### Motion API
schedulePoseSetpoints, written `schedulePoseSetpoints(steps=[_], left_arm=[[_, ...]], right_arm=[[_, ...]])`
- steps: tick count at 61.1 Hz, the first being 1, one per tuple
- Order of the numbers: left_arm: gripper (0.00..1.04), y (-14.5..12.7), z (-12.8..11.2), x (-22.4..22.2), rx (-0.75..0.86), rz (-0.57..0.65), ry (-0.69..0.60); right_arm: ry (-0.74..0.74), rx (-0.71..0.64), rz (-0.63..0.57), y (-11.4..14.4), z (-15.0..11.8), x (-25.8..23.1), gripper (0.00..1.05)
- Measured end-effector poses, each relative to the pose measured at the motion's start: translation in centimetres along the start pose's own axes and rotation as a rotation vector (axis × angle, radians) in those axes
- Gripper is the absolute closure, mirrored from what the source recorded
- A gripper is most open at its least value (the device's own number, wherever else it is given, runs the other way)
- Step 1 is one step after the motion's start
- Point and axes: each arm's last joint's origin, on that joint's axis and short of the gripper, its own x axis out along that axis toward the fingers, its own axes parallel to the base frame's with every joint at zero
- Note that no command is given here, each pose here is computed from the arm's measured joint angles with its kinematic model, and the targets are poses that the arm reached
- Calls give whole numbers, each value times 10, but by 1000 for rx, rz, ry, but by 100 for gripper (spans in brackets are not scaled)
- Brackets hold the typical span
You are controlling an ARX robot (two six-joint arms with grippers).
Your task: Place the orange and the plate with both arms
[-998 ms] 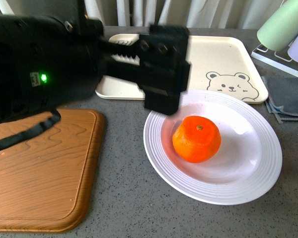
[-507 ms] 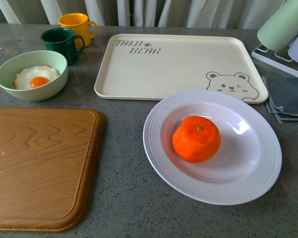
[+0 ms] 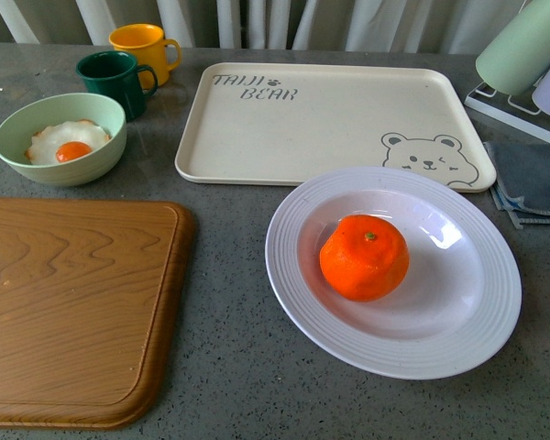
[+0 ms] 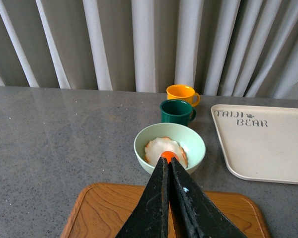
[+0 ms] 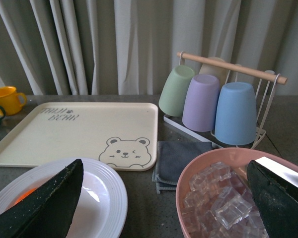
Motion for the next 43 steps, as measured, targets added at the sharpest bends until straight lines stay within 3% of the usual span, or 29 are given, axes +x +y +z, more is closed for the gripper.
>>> schedulePoseSetpoints(steps=[12, 43], left_arm=[[103, 13, 4, -9, 0, 9, -14], [103, 13, 6, -27, 0, 2, -23]], right_arm=[[0, 0, 0, 0, 0, 0, 9], [0, 0, 0, 0, 0, 0, 9]])
